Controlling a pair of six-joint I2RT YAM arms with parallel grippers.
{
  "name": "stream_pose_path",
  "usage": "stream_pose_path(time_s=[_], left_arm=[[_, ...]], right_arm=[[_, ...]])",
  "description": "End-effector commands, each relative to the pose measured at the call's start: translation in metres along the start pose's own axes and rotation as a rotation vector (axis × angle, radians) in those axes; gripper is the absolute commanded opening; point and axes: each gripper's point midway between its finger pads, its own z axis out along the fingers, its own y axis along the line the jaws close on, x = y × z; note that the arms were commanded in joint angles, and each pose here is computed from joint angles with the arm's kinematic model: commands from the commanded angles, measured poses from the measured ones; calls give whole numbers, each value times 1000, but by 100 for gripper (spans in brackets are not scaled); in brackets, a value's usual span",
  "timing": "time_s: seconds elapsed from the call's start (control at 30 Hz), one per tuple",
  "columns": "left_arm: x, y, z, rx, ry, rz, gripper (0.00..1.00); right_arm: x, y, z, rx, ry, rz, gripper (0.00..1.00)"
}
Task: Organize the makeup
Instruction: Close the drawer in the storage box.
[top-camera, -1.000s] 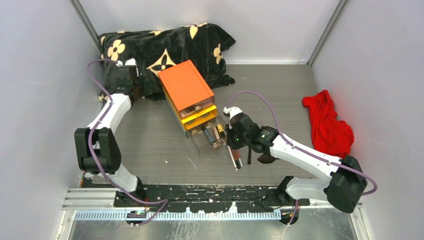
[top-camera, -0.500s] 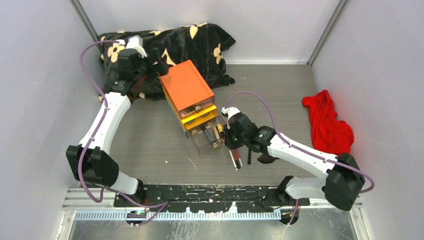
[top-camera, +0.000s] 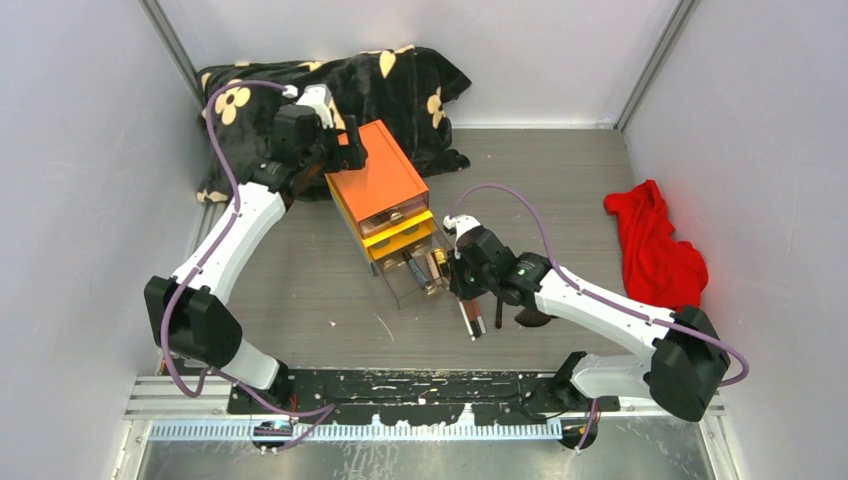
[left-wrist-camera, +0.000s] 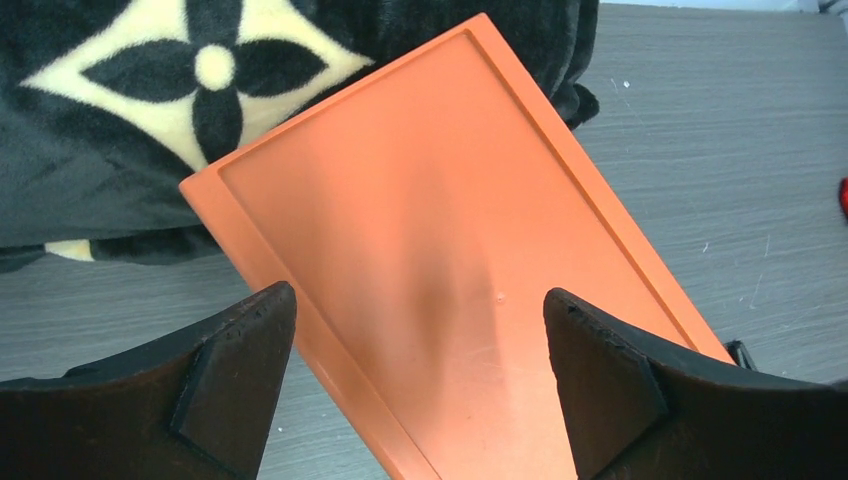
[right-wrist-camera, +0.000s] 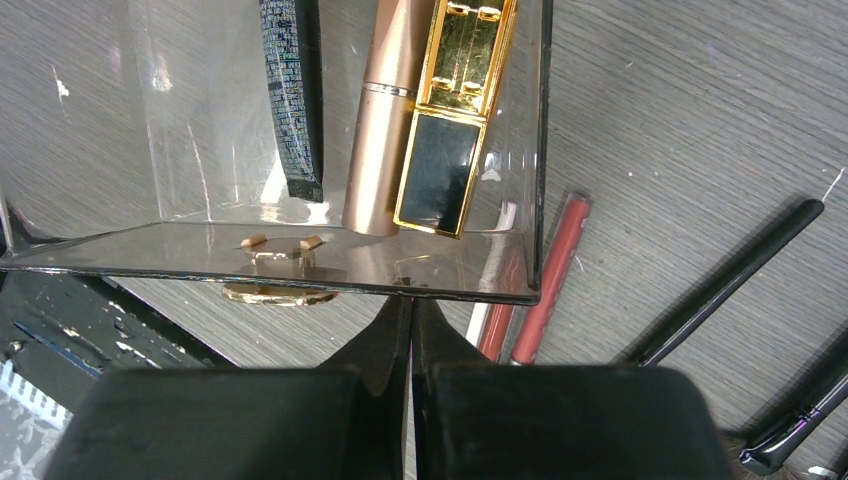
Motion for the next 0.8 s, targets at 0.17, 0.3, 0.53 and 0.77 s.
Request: stream_pose_path(time_s=[0.17,0.3,0.53,0.77], left_arm=[[-13,-26,2,64,-51,70,53],[-6,-30,9,77,-37,68,41],[21,-27,26,75,14,44,5],[49,-17,34,41,64,33,0]], right_arm=[[-10,4,2,-10,-39,-12,1],[-9,3,3,-7,-35,-13,1],[-10,3,4,-3,-34,-16,1],[-10,3,6,-2,-33,-18,1]])
